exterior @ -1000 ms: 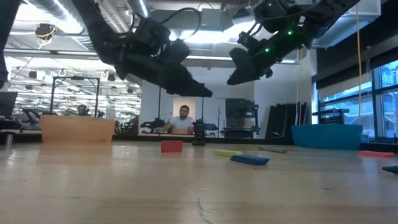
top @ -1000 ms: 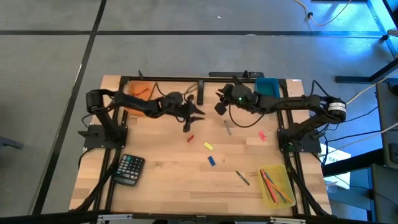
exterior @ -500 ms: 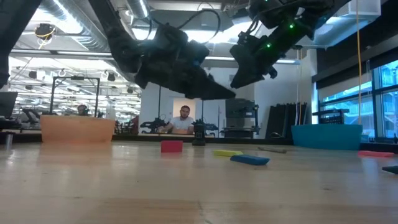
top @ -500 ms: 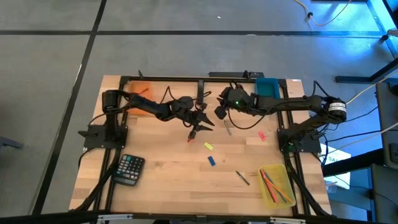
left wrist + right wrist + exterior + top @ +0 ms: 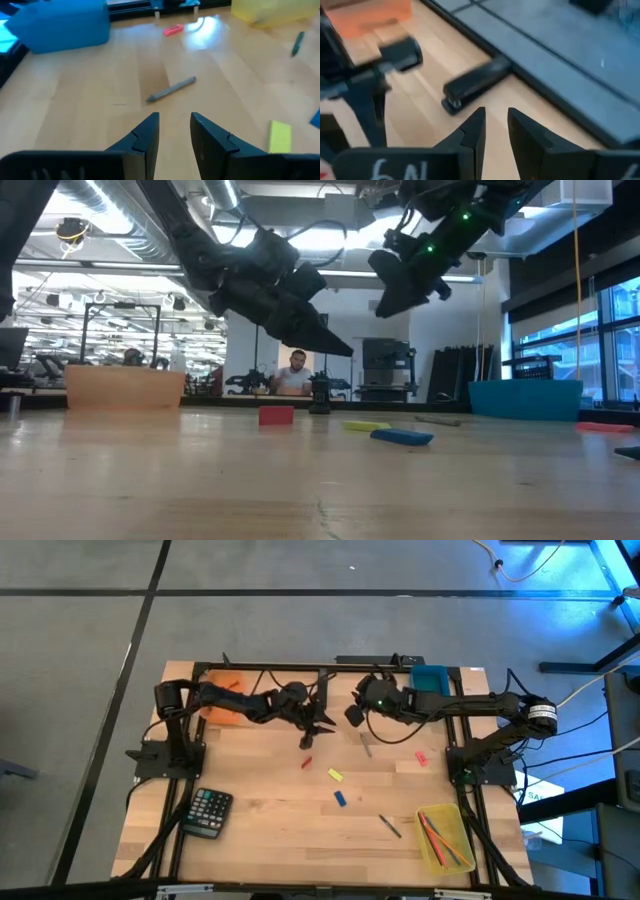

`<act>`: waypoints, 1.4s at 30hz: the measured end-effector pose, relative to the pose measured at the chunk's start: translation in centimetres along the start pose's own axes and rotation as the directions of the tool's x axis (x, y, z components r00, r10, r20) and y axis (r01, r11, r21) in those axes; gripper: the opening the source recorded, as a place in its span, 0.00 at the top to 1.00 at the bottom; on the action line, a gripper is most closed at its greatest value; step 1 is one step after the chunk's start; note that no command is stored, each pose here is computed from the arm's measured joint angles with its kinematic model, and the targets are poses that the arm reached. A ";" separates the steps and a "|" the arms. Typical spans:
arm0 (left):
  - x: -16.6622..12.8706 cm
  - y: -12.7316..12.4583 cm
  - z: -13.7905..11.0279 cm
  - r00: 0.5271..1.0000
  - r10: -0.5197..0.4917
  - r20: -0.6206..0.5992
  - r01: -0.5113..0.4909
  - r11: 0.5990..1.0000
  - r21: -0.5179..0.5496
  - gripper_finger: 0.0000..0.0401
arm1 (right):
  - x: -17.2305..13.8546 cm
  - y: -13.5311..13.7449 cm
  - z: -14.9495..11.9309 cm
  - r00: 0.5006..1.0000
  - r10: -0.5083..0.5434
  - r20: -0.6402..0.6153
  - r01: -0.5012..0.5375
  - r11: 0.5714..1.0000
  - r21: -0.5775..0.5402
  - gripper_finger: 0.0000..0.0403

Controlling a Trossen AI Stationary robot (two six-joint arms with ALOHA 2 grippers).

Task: Sort crayons/erasers/pens/pencils in bins
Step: Put the gray crayon into the orange bin

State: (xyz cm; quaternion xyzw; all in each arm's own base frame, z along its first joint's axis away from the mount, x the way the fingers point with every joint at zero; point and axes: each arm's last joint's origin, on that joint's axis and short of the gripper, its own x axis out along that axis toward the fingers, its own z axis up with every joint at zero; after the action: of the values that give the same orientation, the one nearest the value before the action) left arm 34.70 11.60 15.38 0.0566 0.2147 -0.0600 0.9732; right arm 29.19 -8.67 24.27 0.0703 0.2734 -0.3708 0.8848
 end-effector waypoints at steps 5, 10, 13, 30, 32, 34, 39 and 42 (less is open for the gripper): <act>-0.1 0.2 -0.1 1.000 0.003 -0.008 -0.003 0.999 0.036 0.75 | -0.2 0.2 -1.4 0.995 -0.006 -0.101 0.013 0.997 0.072 0.79; -0.1 0.2 -0.1 1.000 0.006 -0.009 -0.005 0.996 0.088 0.75 | -0.1 0.3 -2.0 0.993 -0.009 -0.121 0.024 0.993 0.119 0.79; -0.1 0.2 -0.2 1.000 0.009 -0.011 -0.008 0.993 0.117 0.75 | -0.1 0.3 -1.8 0.995 -0.026 -0.094 0.038 0.990 0.135 0.79; 1.0 -0.7 -1.0 0.967 -0.245 0.071 0.231 0.959 0.163 0.75 | 0.1 0.0 -1.3 0.998 -0.044 -0.055 0.050 0.991 0.121 0.79; 1.2 -0.8 -1.1 0.966 -0.248 0.070 0.234 0.958 0.164 0.75 | 0.1 0.0 -1.4 0.998 -0.040 -0.056 0.046 0.992 0.113 0.79; 1.2 -1.0 -1.0 0.968 -0.241 0.074 0.225 0.958 0.178 0.75 | 0.1 0.1 -1.4 0.998 -0.020 -0.060 0.026 0.994 0.107 0.79; 1.4 -1.3 -0.7 0.967 -0.240 0.083 0.222 0.958 0.179 0.75 | -0.1 0.7 -1.4 0.997 0.042 -0.061 -0.032 0.986 0.161 0.79; 1.6 -1.9 -0.6 0.964 -0.254 0.079 0.237 0.954 0.181 0.75 | -0.4 1.3 -1.6 0.996 0.059 -0.064 -0.046 0.981 0.190 0.79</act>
State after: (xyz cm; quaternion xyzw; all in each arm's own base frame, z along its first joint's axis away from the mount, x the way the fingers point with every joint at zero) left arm 35.61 9.69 13.98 0.1091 0.1645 -0.2016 0.9594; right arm 29.14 -7.01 23.08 0.1737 0.2654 -0.3690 0.8736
